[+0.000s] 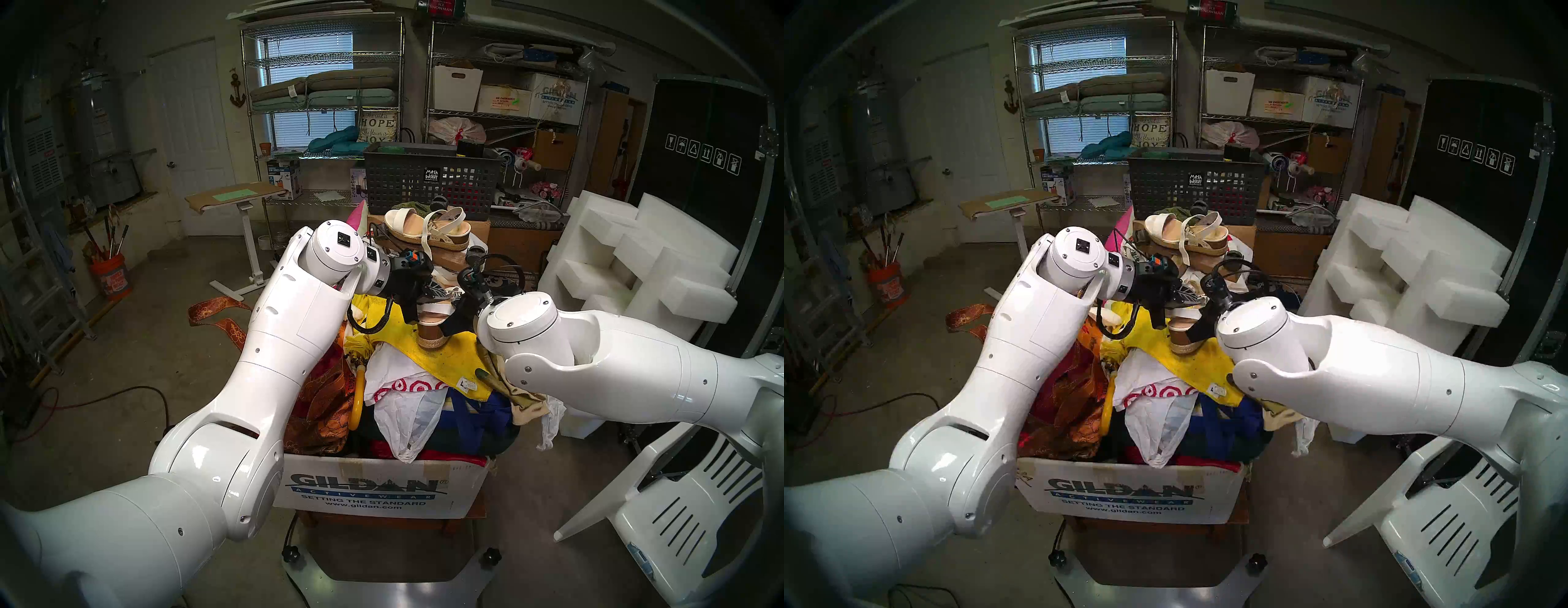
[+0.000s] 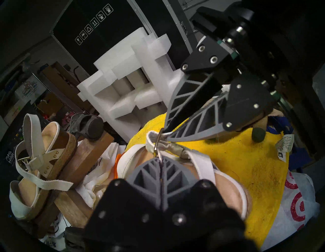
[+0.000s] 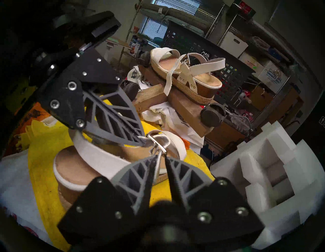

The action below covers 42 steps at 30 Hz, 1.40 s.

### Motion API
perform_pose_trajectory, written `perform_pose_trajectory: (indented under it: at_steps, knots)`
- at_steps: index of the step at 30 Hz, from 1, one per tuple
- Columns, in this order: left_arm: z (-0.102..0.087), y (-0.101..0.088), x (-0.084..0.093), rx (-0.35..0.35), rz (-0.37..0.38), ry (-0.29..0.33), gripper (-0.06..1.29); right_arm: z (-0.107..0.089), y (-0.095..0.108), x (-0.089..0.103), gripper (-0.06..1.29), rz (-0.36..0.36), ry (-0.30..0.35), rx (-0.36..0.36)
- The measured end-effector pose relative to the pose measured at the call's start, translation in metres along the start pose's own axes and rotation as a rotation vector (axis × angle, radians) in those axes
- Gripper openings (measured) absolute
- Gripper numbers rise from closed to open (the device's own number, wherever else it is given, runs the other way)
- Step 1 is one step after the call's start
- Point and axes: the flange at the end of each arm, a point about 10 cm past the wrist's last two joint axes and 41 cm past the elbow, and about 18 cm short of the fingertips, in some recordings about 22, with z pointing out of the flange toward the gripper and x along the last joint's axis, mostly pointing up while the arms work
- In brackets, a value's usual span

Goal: Unbuckle a shoe

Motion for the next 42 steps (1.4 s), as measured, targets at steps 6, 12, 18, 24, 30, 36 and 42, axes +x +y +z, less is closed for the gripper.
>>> perform_pose_trajectory:
  at_steps: [6, 12, 18, 24, 30, 36, 42]
  knots:
    - [0.002, -0.001, -0.002, 0.010, -0.003, 0.003, -0.02, -0.005, 0.000, -0.002, 0.32, 0.001, -0.008, 0.004]
    - [0.004, -0.001, -0.003, 0.019, 0.003, 0.008, -0.02, -0.014, 0.000, -0.003, 0.39, 0.004, -0.007, 0.015]
    - [0.005, -0.002, -0.002, 0.029, 0.020, 0.023, -0.02, -0.025, 0.000, 0.001, 0.50, 0.039, 0.027, 0.066]
    - [0.006, 0.001, -0.002, 0.036, 0.067, 0.059, -0.02, -0.039, 0.001, 0.005, 0.61, 0.125, 0.083, 0.167]
    - [0.005, 0.005, -0.005, 0.048, 0.101, 0.091, -0.02, -0.046, 0.010, 0.001, 0.48, 0.166, 0.105, 0.219]
    - [0.002, 0.005, -0.012, 0.062, 0.118, 0.111, -0.02, -0.052, 0.020, -0.010, 0.62, 0.195, 0.101, 0.236]
    - [0.000, 0.004, -0.018, 0.064, 0.121, 0.123, -0.02, -0.047, 0.031, -0.020, 0.47, 0.242, 0.109, 0.230]
